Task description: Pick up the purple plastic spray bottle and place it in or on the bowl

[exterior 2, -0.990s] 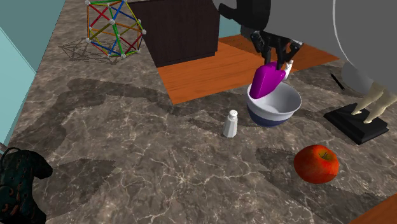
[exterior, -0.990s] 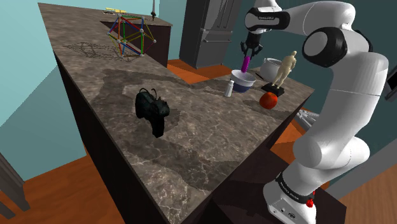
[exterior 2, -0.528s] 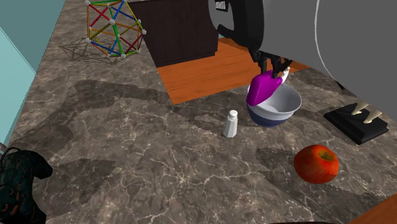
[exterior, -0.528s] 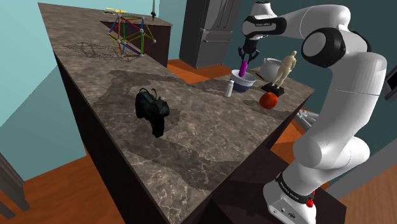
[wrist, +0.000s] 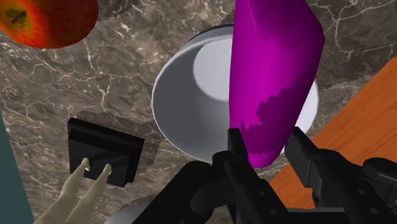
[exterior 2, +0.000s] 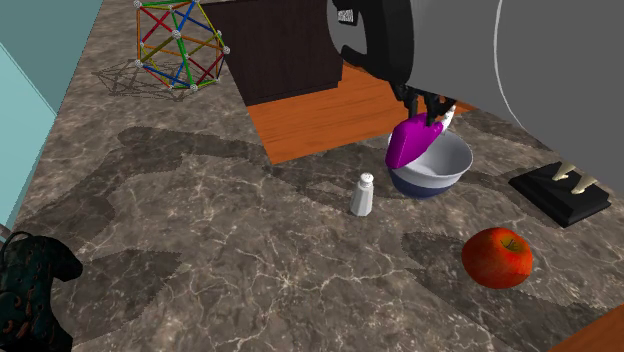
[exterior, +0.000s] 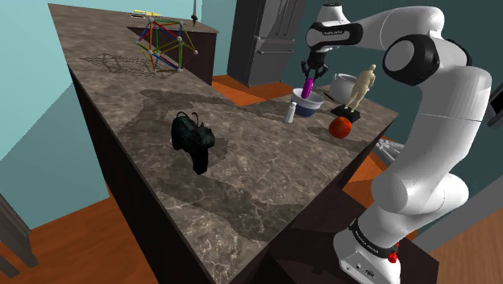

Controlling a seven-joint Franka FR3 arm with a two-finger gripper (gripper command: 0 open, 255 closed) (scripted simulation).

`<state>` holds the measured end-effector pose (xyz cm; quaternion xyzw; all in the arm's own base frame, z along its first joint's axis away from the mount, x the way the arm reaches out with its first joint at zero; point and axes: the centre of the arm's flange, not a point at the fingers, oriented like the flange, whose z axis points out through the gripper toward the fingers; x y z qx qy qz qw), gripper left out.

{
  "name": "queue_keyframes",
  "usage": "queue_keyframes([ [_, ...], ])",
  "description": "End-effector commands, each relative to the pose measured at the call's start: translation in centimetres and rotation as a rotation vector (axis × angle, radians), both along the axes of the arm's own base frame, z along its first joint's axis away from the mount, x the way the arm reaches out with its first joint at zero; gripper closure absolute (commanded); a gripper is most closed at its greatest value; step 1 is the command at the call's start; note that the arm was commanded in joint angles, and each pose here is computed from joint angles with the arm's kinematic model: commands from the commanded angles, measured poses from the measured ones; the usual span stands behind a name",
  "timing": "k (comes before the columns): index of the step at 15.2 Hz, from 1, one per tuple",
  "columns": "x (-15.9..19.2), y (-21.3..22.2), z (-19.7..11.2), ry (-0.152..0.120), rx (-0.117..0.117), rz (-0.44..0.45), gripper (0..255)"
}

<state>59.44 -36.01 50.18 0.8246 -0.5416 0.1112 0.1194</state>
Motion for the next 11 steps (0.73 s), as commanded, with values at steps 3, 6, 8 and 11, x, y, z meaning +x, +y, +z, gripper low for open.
queue_keyframes([
  [3,-0.1,-0.3,-0.2,0.005,0.000,-0.004,0],
  [6,-0.1,-0.4,-0.3,0.005,0.000,-0.004,0],
  [8,-0.2,0.5,2.2,0.005,0.000,-0.004,0],
  [11,-0.4,1.2,4.4,0.005,0.000,-0.004,0],
])
